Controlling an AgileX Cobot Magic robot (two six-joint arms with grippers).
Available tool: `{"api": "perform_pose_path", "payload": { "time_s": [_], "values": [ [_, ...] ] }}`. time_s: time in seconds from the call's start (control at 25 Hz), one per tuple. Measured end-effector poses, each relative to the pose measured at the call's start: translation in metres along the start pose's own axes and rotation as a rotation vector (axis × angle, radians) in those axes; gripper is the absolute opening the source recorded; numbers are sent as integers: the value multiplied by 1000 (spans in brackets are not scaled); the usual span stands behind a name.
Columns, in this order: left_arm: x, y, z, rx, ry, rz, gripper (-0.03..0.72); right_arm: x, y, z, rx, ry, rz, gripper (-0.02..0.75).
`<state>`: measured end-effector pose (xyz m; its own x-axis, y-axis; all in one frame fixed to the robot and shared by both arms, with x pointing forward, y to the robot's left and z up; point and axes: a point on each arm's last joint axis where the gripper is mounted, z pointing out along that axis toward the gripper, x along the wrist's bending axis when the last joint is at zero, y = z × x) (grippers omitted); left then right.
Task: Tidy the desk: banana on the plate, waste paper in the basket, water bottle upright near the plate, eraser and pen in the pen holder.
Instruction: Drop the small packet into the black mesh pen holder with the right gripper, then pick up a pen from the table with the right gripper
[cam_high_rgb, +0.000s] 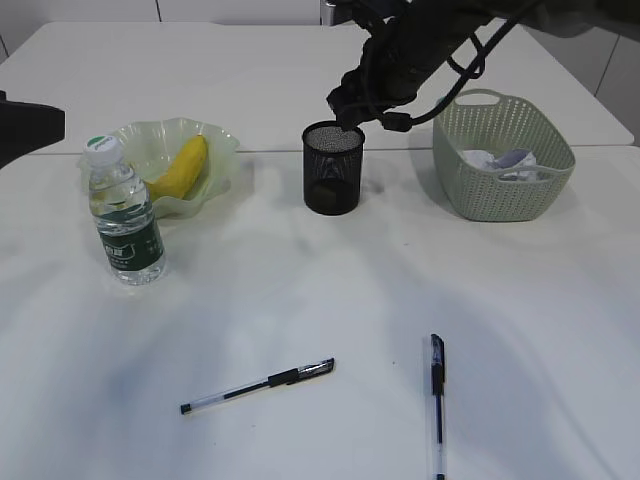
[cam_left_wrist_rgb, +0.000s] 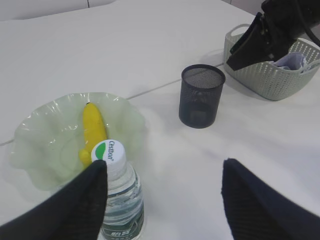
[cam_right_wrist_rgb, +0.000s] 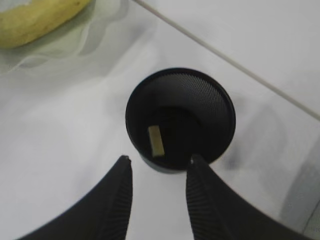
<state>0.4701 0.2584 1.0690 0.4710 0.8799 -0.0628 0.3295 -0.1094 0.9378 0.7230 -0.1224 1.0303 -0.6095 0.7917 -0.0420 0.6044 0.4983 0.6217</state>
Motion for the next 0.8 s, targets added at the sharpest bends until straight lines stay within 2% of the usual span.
{"api": "perform_pose_path", "payload": {
  "time_s": [0.2,0.48,0.8],
  "values": [
    [-1,0,0,0,-6,0,507,1,-5,-19,104,20,37,274],
    [-1,0,0,0,-6,1,507,9,-4,-68,191,47,85,274],
    [-1,0,0,0,-12,-1,507,14,6,-108,140,25,187,274]
  ]
}}
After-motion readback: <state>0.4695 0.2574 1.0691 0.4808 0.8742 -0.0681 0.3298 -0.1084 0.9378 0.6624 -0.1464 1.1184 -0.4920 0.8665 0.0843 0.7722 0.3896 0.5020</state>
